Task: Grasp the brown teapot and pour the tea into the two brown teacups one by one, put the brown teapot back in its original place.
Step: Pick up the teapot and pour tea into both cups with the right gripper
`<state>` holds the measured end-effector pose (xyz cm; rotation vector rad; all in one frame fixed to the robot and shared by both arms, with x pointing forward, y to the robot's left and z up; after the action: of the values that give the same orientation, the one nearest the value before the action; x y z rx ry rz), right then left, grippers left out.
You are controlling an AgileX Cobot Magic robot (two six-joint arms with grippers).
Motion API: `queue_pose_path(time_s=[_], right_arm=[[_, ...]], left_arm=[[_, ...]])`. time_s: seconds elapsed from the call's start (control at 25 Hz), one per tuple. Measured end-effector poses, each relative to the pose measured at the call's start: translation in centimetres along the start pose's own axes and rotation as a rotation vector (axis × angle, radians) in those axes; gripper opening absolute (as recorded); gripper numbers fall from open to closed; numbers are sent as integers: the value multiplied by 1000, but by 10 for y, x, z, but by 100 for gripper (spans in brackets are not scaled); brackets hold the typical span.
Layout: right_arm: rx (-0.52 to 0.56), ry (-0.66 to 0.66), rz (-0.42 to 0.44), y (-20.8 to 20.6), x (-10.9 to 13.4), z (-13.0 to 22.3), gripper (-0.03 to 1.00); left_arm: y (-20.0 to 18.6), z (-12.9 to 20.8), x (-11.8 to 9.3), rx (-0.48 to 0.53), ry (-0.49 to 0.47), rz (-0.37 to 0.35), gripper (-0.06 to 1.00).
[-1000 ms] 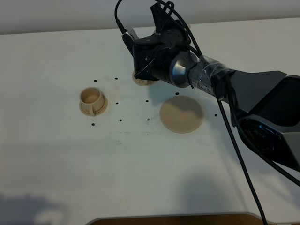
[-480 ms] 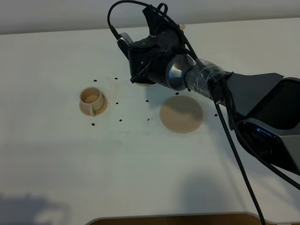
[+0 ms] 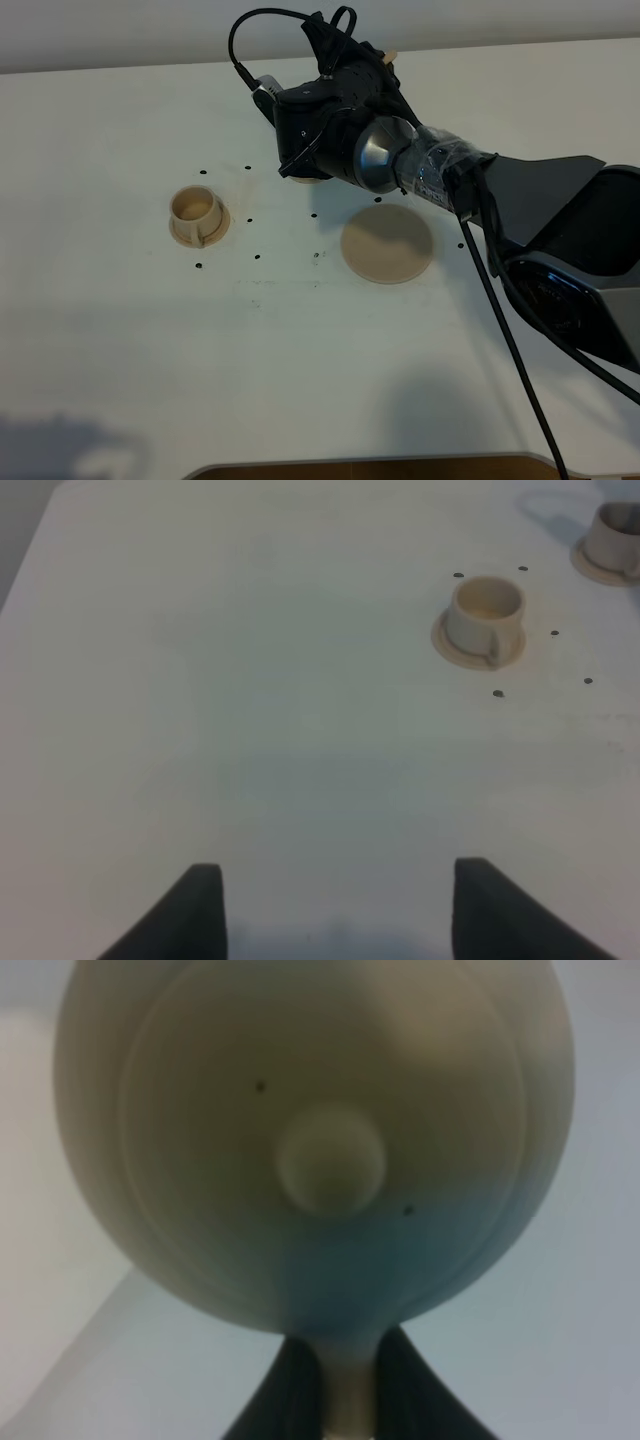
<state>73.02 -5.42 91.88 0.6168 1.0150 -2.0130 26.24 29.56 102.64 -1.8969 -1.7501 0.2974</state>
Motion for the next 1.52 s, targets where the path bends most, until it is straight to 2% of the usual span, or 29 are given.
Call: queue_pose_path(time_s=[0.6,1.16,1.32,1.52], right_arm=[[13,-37,52,0,-7,2,12],[16,-40,59,0,-8,2,12],[12,-28,55,0,-7,2,12],[-21,61,-1,0,0,-3,12]], left_arm=[[0,0,0,0,0,0,53],[0,0,0,0,0,0,53],[0,0,0,0,0,0,53],[0,0,0,0,0,0,53]])
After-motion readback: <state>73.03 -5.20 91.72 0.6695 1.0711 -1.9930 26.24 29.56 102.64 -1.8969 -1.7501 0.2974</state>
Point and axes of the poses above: a point on each arm's last joint axis where the gripper is mounted, y pointing out along that axis toward the gripper, x along the wrist's bending axis when the last joint is at zero, z = x × y, the point moved 4 cm from there along y, pointing out along that axis toward the gripper, and after that the axes turned 11 degrees about y, right-handed, at the moved point
